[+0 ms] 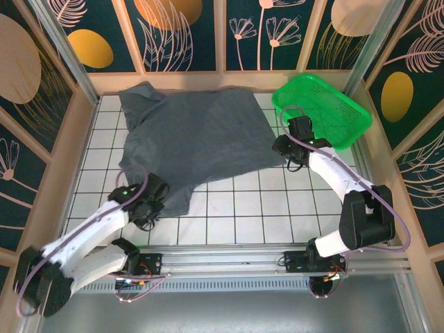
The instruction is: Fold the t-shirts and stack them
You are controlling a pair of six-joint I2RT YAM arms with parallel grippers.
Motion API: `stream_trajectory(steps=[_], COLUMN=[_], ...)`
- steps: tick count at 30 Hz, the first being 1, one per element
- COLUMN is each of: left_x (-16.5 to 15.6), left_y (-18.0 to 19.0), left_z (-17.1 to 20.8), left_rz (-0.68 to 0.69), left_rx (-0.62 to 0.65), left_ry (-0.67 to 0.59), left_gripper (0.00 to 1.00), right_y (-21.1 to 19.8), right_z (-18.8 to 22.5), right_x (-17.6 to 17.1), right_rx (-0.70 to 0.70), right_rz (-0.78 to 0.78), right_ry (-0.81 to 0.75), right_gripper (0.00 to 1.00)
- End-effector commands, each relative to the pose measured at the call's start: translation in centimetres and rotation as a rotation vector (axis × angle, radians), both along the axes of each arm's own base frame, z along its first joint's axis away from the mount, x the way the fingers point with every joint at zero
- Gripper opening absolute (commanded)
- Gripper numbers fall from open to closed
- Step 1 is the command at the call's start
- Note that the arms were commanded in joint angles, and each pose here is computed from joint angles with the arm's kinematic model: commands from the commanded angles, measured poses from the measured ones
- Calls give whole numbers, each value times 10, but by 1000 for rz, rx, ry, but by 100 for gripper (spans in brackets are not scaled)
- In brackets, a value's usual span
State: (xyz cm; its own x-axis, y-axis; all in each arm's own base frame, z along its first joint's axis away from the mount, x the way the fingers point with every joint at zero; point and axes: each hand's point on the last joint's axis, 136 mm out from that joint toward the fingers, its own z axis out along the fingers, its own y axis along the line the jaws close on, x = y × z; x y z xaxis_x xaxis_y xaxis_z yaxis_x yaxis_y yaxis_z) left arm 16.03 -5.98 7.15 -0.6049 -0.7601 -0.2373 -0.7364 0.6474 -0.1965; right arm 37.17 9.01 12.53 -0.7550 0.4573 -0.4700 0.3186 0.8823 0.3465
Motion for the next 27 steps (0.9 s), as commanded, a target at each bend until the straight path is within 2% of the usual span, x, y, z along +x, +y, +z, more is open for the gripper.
stream_trajectory(steps=[1, 4, 8, 10, 13, 17, 21, 27], left_x=[-16, -15, -11, -8, -4, -1, 3, 6], left_y=[32, 37, 45, 47, 45, 44, 42, 35], left_z=[13, 20, 31, 34, 36, 35, 36, 26], left_rz=[224, 283, 298, 295, 281, 269, 255, 218], left_rx=[58, 56, 104, 118, 126, 133, 135, 107], left_ry=[-23, -49, -76, -87, -95, -94, -98, -95], left_gripper=[0, 0, 0, 0, 0, 0, 0, 0], right_y=[-11, -8, -6, 3, 18, 31, 22, 21], right_z=[-25, -42, -59, -64, -69, -84, -108, -112], right_x=[-9, -14, -22, -21, -18, -24, -41, -27], right_rx=[-15, -6, -2, 25, 14, -74, -186, -244], right_rz=[-62, -67, -65, -13, 65, 132, 111, 109], right_ry=[93, 157, 210, 202, 206, 266, 368, 327], right_gripper=[55, 54, 54, 50, 50, 51, 51, 50])
